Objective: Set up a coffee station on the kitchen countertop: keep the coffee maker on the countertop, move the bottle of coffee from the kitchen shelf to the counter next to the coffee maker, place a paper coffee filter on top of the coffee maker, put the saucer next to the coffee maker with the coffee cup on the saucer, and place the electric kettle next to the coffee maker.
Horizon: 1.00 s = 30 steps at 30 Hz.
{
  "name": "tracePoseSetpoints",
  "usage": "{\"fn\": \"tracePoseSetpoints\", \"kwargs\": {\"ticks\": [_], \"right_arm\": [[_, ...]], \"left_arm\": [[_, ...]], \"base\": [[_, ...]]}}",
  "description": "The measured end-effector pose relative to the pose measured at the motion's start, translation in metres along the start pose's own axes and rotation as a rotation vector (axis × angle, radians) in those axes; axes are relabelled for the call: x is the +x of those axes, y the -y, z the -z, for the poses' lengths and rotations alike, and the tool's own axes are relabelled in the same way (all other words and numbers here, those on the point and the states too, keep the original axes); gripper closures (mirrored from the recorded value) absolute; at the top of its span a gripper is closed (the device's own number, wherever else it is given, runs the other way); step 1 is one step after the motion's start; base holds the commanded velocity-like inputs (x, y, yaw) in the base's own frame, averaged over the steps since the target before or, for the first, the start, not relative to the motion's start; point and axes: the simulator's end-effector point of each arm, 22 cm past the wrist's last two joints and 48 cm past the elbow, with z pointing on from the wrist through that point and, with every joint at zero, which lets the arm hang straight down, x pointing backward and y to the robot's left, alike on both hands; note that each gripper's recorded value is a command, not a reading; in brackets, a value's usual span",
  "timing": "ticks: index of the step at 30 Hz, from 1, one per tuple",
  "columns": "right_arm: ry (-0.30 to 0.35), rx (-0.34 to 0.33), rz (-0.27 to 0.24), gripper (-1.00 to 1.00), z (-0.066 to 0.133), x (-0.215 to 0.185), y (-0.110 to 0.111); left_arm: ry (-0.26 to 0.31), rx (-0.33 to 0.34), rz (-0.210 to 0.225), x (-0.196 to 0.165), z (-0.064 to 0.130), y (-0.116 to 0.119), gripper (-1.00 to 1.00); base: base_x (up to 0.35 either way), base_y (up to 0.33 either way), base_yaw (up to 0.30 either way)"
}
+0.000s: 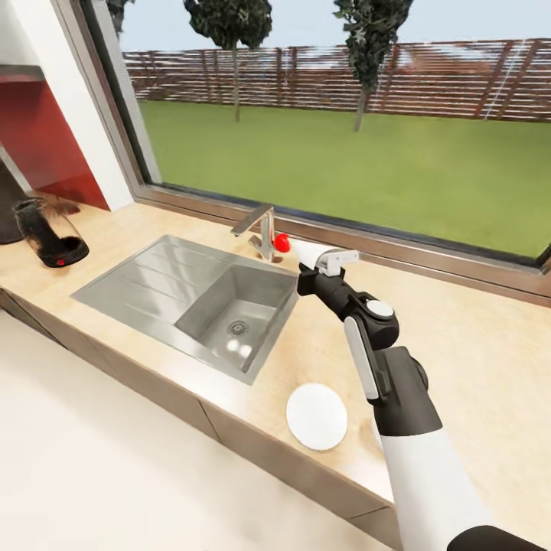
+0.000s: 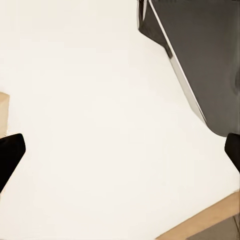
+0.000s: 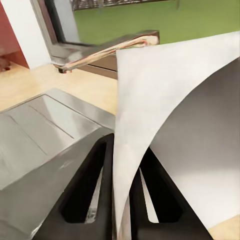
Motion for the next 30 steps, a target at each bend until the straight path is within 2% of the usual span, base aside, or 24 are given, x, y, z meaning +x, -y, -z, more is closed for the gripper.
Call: {"fn": "tracePoseSetpoints", "kwargs": {"ticks": [11,15,18,20,22,25,30], "right_arm": [[0.006,-0.012,0.007,1.0,0.003,-0.007,-0.007],[-0.091,-0.094,0.03,1.0,0.004,0.02,-0.043],[-0.142,-0.133,0.037,1.0,0.008,0.034,-0.059],[-0.16,-0.155,0.025,1.0,0.01,0.041,-0.067],[-0.206,-0.189,-0.018,1.0,0.015,0.055,-0.078],[-0.234,-0.203,-0.038,1.0,0.019,0.062,-0.083],[-0.246,-0.242,-0.009,1.0,0.022,0.065,-0.104]], "left_arm": [[0.011,0.0,0.001,-0.004,-0.001,0.0,-1.0],[0.014,0.0,0.0,-0.005,-0.001,0.0,-1.0],[0.017,0.0,0.001,-0.006,-0.001,0.0,-1.0],[0.019,0.0,0.001,-0.007,-0.001,0.0,-1.0],[0.021,0.0,0.001,-0.008,-0.001,0.0,-1.0],[0.024,0.0,0.001,-0.009,-0.001,0.0,-1.0],[0.028,0.0,0.002,-0.011,-0.002,0.0,-1.0]], "base": [[0.0,0.0,0.231],[0.0,0.0,0.231],[0.0,0.0,0.231],[0.0,0.0,0.231],[0.0,0.0,0.231],[0.0,0.0,0.231],[0.0,0.0,0.231]]}}
